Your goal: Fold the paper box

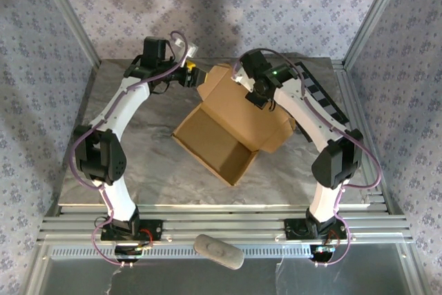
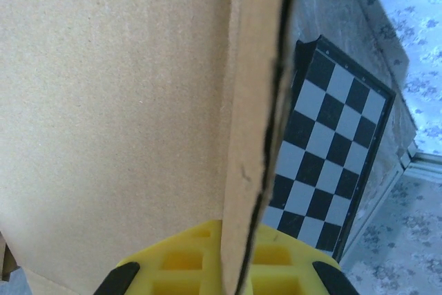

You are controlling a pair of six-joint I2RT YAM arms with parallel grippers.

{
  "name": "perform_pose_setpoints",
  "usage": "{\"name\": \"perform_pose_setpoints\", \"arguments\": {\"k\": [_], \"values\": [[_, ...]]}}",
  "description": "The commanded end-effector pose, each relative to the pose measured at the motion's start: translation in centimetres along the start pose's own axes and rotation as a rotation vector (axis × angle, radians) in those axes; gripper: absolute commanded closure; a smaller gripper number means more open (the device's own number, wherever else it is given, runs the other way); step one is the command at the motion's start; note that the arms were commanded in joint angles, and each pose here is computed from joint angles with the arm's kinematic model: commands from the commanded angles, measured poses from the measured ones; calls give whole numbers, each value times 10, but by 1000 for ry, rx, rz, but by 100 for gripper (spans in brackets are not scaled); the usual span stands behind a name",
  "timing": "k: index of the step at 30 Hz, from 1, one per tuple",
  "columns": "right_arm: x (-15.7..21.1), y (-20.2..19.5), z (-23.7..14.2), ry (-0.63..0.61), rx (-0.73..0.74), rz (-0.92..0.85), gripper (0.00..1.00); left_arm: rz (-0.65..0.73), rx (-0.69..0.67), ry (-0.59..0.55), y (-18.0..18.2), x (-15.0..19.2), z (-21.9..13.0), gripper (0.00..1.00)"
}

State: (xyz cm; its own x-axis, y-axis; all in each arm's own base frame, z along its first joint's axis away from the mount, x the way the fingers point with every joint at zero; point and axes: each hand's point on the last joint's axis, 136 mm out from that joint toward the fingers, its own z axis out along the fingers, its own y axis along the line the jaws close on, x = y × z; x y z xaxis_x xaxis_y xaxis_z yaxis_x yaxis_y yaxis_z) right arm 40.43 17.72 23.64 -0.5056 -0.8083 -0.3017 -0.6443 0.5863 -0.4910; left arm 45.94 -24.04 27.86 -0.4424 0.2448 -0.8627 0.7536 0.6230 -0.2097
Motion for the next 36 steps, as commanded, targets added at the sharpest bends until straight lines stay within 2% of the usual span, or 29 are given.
{"name": "perform_pose_setpoints", "arguments": {"k": [1, 9, 13, 16, 20, 23, 24, 28, 30, 34, 36], "values": [[-15, -4, -5, -48, 11, -34, 100, 48, 102, -36, -14, -5, 4, 28], [-17, -6, -5, -60, 7, -32, 100, 19, 154, -32, -19, -3, 22, 27], [-21, -6, -8, -72, 8, -24, 100, 21, 118, 6, -21, 7, 34, 32], [-22, -7, -10, -76, 15, -14, 100, 7, 43, 21, -15, 7, 41, 44], [-27, -9, -15, -86, 32, 11, 100, 5, -65, 50, -3, 12, 45, 84], [-34, -10, -21, -95, 60, 37, 100, -2, -151, 58, 7, 13, 42, 97], [-36, -12, -25, -96, 75, 62, 100, 4, -184, 61, 8, 14, 40, 100], [-50, -8, -40, -113, 73, 189, 100, 40, -325, 76, 12, 22, 37, 100], [-54, 0, -51, -120, 49, 258, 100, 47, -442, 78, 21, 28, 30, 100], [-57, 18, -71, -152, -65, 409, 74, 38, -524, 13, 23, 37, 17, 100], [-56, 22, -88, -202, -139, 488, 66, 54, -530, -43, 20, 41, 10, 100]]}}
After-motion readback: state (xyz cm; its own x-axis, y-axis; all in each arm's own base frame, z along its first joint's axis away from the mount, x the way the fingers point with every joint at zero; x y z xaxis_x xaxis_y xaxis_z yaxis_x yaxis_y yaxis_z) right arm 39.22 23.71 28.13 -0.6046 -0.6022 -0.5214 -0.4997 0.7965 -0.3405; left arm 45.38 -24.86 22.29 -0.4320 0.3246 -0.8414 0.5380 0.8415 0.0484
